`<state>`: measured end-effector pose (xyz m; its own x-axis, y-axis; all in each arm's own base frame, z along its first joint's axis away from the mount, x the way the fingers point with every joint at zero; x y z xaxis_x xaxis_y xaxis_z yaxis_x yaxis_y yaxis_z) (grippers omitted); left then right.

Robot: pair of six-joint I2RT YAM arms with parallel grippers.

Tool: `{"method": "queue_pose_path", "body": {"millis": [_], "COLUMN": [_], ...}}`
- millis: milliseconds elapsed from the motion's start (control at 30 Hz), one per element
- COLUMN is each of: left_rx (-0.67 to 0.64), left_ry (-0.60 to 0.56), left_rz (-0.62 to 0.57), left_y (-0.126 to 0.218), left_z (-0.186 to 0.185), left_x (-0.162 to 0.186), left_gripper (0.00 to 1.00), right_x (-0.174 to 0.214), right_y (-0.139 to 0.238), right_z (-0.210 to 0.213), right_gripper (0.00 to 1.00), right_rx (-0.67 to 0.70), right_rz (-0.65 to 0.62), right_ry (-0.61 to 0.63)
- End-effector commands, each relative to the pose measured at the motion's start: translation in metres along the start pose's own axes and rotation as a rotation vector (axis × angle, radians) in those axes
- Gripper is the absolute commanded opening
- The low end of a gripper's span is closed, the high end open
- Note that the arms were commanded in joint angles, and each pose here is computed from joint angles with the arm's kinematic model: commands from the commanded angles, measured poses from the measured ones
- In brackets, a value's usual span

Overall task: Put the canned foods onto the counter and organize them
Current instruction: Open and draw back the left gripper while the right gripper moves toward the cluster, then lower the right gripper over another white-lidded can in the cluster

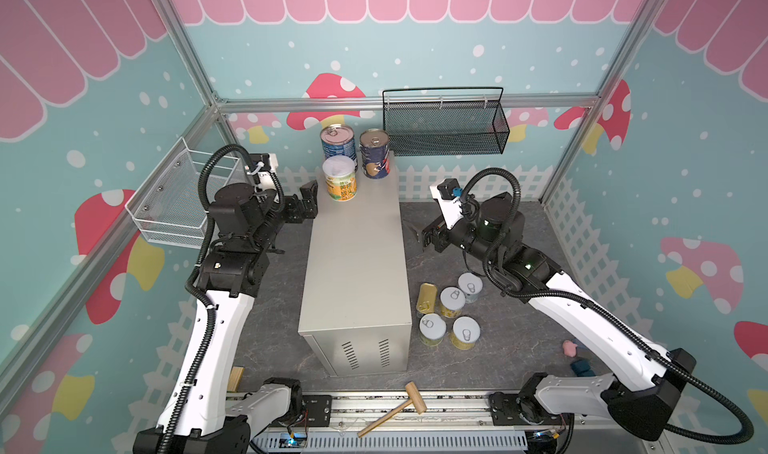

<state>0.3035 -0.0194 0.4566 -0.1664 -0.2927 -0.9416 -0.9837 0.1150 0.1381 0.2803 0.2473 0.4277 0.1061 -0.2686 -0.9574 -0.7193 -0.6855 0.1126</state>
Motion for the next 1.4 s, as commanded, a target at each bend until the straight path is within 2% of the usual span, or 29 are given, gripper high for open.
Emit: {"method": "queue_pose_path", "body": {"millis": [0,300,633,867,1033,1200,1367], "left_rx": [-0.056,-0.058,-0.041,0.018,0.166,0.178,0.18], "left_ry": [0.047,0.047,0.044,0.04,0.058,0.071,0.067], "left_rz": [0.067,0.096,0.116,0.14,0.204,0.221,0.221], "left_y": [0.003,0.008,0.008,0.007,-0.002,-0.008,-0.006], "left_z": [0.019,0.027,0.027,0.019,0.0,-0.003,-0.005], "left_x": [0.016,0.02,0.028,0.032,0.036,0.039,0.041], "left_gripper": [0.99,0.99,0.99,0.99,0.99,0.99,0.99], "right_x": [-0.005,-0.007,0.007,0.044,0.076,0.106,0.155], "right_y": [-0.009,-0.024,-0.015,0.009,0.03,0.05,0.061], "right_z": [-0.002,-0.008,-0.026,-0.041,-0.049,-0.056,-0.061], "right_gripper": [0.97,0.97,0.97,0.97,0.97,0.98,0.98], "right_rx": [-0.01,0.024,0.153,0.245,0.283,0.34,0.398], "right_rz": [0.006,0.045,0.142,0.227,0.286,0.371,0.511], "right_ry": [-0.004,-0.042,-0.071,-0.148,-0.206,-0.239,-0.333]}}
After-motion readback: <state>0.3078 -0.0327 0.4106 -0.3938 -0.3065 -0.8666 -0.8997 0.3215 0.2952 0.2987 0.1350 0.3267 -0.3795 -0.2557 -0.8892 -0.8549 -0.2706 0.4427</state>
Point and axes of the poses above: each gripper's point midway between its finger pads, its own y axis back along the fingers, its own z axis along the line the jaws close on, x = y × z, the point moved 6 cm from there along y, back along the fingers, and after that the axes turned 11 degrees about y, right-handed, at the moved point
